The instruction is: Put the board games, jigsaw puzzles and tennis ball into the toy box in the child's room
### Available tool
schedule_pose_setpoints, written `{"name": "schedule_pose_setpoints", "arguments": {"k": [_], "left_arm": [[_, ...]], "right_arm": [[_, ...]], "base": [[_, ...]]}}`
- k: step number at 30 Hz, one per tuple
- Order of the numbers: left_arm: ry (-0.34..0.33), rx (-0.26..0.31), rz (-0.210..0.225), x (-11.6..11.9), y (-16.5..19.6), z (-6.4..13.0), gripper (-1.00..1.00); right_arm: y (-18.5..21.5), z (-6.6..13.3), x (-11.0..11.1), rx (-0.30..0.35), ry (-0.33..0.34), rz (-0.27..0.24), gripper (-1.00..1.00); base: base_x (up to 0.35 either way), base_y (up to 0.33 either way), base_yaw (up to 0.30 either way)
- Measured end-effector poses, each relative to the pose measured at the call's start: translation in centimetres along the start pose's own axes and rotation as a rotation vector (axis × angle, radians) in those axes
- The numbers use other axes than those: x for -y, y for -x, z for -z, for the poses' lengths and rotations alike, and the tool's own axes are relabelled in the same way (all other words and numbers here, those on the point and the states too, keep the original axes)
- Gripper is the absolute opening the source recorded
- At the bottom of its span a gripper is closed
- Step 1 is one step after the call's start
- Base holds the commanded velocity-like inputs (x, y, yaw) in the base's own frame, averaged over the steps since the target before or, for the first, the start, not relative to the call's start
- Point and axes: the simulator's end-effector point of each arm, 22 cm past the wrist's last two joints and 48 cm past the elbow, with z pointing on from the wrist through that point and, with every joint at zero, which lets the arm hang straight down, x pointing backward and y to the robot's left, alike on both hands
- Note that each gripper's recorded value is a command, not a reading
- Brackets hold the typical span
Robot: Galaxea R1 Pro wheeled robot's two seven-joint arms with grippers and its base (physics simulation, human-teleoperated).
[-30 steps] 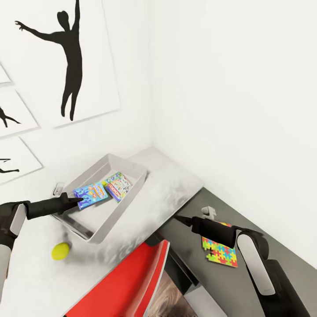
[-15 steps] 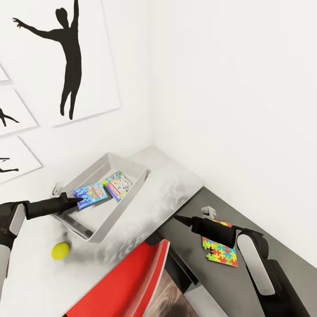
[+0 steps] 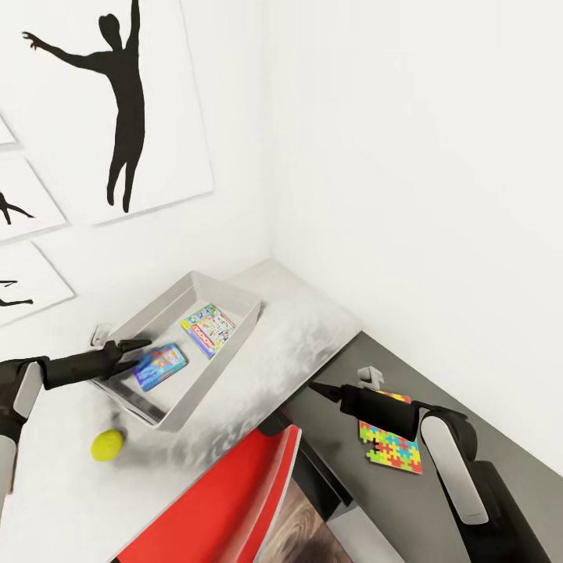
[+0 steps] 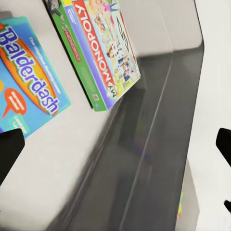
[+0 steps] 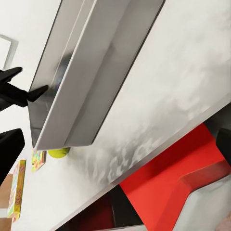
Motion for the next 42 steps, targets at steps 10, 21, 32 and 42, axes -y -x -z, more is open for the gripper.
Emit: {"name": "schedule_pose_setpoints", "arguments": {"k": [10, 21, 32, 42], "left_arm": [[-0.166, 0.047, -0.007, 3.4, 1.9, 2.9, 1.0], [-0.329, 0.07, -0.06, 5.7, 2.7, 9.1, 1.0], [-0.361, 0.063, -0.154, 3.3, -0.6, 14.4, 1.0], [-0.324, 0.109, -0.176, 0.2, -2.9, 18.2, 1.0]], "right_arm": [[0.1, 0.2, -0.3, 0.004, 0.003, 0.005, 1.0], [0.9, 0.5, -1.8, 0.032, 0.05, 0.026, 1.0], [1.8, 1.2, -3.5, 0.064, 0.111, 0.047, 1.0], [2.0, 1.4, -4.2, 0.072, 0.122, 0.056, 1.0]], "base": [[0.0, 0.0, -0.097], [0.0, 0.0, -0.174], [0.0, 0.0, -0.177], [-0.009, 0.026, -0.176]]}}
